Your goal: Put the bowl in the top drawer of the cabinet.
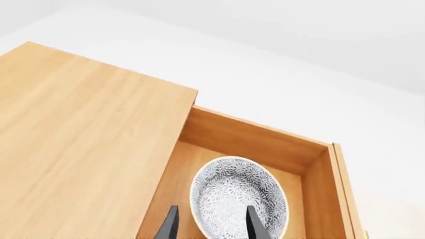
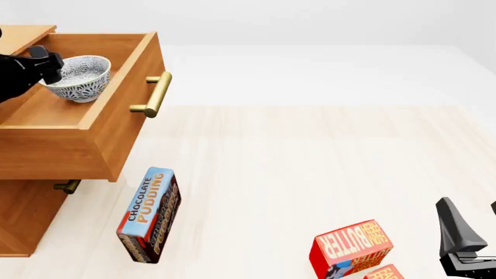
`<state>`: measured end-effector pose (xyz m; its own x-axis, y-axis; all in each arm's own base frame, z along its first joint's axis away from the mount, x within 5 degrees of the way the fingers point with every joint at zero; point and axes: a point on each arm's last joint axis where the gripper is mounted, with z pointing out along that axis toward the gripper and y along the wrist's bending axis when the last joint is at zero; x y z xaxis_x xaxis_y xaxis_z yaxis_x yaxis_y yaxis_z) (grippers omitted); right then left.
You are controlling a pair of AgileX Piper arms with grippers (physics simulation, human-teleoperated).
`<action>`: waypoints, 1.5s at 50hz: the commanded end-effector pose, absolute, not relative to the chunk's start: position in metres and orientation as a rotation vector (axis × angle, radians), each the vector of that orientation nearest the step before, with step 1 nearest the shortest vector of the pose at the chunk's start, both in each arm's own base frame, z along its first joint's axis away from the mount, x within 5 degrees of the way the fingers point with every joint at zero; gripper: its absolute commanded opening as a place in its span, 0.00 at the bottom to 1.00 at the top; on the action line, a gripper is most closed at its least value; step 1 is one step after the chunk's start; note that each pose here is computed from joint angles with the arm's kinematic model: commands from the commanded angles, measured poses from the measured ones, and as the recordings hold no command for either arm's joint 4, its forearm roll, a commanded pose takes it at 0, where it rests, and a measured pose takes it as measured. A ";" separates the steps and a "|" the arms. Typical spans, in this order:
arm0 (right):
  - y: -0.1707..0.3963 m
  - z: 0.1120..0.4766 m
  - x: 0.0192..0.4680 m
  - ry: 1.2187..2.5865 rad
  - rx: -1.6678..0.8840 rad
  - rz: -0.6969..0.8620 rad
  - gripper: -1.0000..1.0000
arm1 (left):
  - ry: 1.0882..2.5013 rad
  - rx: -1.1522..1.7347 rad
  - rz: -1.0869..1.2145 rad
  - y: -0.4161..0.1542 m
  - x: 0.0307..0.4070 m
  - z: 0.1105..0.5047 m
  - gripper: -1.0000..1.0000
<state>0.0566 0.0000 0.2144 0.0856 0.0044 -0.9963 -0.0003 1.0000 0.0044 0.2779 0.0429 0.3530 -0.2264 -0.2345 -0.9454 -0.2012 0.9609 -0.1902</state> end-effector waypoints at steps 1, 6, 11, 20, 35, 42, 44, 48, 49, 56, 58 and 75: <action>0.000 0.214 0.057 1.485 0.003 0.003 1.00 | 1.789 -0.300 -0.031 0.039 0.267 0.360 1.00; 0.000 0.214 0.057 1.485 0.003 0.004 1.00 | 1.789 -0.293 -0.037 0.036 0.262 0.361 1.00; 0.000 0.214 0.057 1.485 0.003 0.004 1.00 | 1.777 -0.280 -0.027 0.035 0.255 0.365 1.00; 0.000 0.214 0.057 1.485 0.003 0.003 1.00 | 1.769 -0.265 -0.030 0.032 0.247 0.370 1.00; 0.000 0.214 0.057 1.485 0.003 0.004 1.00 | 1.761 -0.224 -0.040 0.023 0.235 0.375 1.00; 0.000 0.214 0.057 1.485 0.003 0.003 1.00 | 1.753 -0.215 -0.049 0.020 0.229 0.380 1.00; 0.000 0.214 0.057 1.485 0.003 0.003 1.00 | 1.753 -0.210 -0.047 0.020 0.227 0.380 1.00; 0.000 0.214 0.057 1.485 0.003 0.004 1.00 | 1.750 -0.205 -0.043 0.019 0.222 0.382 1.00; 0.000 0.214 0.057 1.485 0.003 0.003 1.00 | 1.746 -0.193 -0.041 0.018 0.218 0.384 1.00; 0.000 0.214 0.057 1.485 0.003 0.004 1.00 | 1.738 -0.169 -0.049 0.013 0.207 0.389 1.00; 0.000 0.214 0.057 1.485 0.003 0.003 1.00 | 1.734 -0.163 -0.052 0.012 0.204 0.390 1.00; 0.000 0.214 0.057 1.485 0.003 0.003 1.00 | 1.707 -0.115 -0.058 0.005 0.172 0.401 1.00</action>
